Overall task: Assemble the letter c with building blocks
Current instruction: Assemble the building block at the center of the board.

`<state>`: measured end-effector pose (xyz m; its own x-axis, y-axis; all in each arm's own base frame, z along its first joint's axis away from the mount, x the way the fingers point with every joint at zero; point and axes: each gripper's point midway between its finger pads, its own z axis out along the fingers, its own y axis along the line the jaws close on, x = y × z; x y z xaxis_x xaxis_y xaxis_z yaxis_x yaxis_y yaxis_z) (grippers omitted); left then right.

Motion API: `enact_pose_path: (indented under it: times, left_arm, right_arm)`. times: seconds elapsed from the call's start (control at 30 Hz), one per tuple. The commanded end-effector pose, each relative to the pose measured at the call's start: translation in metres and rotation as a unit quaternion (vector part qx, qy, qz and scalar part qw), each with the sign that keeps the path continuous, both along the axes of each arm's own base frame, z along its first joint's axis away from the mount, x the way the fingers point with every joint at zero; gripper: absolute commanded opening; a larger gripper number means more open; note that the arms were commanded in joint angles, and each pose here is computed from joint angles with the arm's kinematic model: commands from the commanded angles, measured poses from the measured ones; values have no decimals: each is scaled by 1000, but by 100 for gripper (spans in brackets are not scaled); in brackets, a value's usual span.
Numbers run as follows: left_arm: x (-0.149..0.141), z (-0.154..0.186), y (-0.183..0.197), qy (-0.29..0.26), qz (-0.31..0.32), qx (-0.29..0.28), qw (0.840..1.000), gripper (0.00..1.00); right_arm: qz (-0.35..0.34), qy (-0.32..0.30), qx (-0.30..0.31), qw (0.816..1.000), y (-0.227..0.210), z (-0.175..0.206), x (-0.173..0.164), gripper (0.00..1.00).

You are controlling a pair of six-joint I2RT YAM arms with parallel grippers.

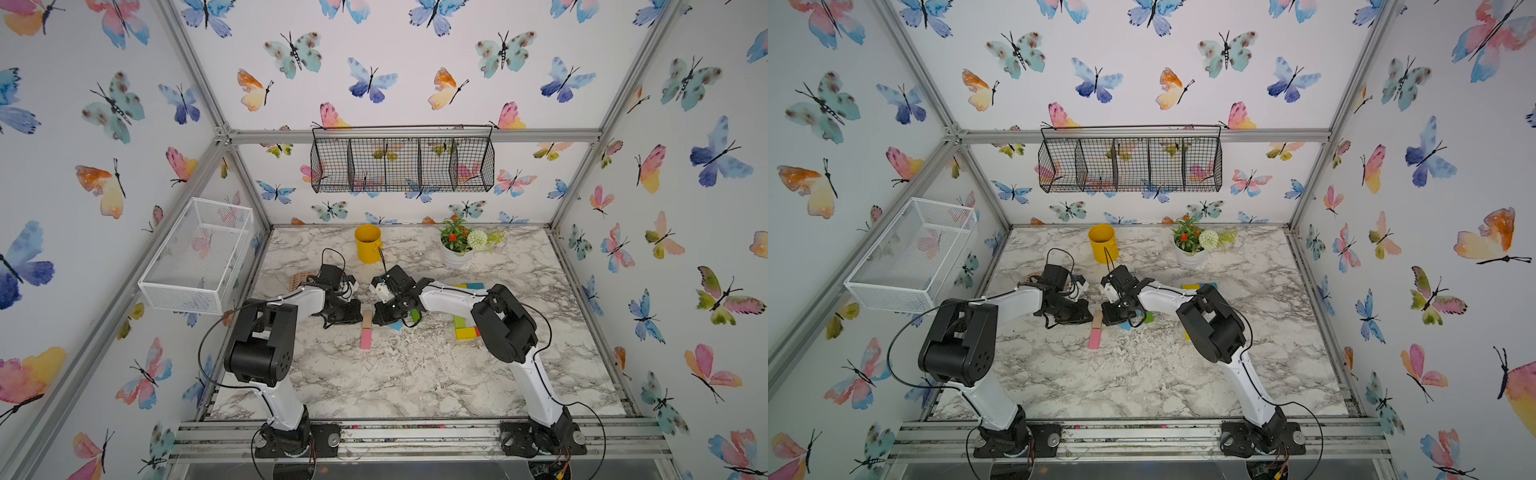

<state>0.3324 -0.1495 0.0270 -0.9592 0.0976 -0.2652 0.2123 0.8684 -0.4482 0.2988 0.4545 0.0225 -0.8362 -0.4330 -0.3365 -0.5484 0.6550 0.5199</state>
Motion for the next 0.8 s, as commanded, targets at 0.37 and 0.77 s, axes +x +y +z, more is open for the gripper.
enact_pose_path:
  times: [0.37, 0.77]
  left_arm:
    - [0, 14, -4, -15, -11, -11, 1000, 10]
    - [2, 16, -3, -21, -9, -6, 1000, 10]
  right_arm:
    - [-15, -10, -11, 1000, -4, 13, 0, 3]
    - [-33, -32, -12, 999, -8, 28, 6, 3]
